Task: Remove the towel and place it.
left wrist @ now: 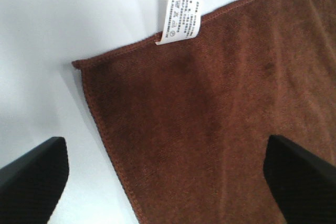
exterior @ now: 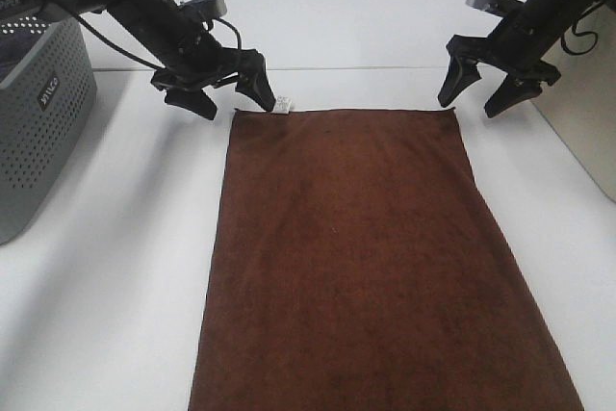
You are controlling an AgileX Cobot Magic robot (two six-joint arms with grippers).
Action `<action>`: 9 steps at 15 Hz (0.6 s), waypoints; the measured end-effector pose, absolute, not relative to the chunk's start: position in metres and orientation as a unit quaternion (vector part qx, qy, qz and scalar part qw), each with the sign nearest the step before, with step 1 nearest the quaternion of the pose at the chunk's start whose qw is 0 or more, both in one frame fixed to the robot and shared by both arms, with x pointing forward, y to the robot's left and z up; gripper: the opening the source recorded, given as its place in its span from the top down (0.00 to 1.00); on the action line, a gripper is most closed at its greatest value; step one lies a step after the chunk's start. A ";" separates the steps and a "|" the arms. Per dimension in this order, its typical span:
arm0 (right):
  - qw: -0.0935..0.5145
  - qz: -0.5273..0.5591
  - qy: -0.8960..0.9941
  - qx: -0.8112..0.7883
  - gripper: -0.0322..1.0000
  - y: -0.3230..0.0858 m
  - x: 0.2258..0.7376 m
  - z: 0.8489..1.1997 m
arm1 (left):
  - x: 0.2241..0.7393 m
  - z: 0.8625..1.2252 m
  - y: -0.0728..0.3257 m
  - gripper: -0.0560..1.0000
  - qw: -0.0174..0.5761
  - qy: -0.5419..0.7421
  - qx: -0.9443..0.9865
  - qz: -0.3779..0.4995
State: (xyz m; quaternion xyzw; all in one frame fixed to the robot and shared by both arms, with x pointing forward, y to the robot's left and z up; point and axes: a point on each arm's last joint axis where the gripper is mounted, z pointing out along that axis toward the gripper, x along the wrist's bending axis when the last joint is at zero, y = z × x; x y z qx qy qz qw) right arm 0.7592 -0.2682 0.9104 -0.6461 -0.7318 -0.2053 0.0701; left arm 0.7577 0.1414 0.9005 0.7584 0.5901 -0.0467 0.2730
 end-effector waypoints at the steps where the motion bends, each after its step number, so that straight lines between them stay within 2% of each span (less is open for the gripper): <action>1: 0.075 -0.201 -0.731 -0.648 0.22 -0.268 0.759 0.903 | 0.759 0.895 0.142 0.07 0.264 0.589 0.762 -0.044; 4: 0.077 -0.199 -0.731 -0.648 0.22 -0.268 0.763 0.891 | 0.760 0.881 0.145 0.07 0.247 0.596 0.763 -0.040; 9: 0.064 -0.208 -0.727 -0.651 0.22 -0.269 0.770 0.881 | 0.763 0.878 0.145 0.07 0.252 0.597 0.761 -0.037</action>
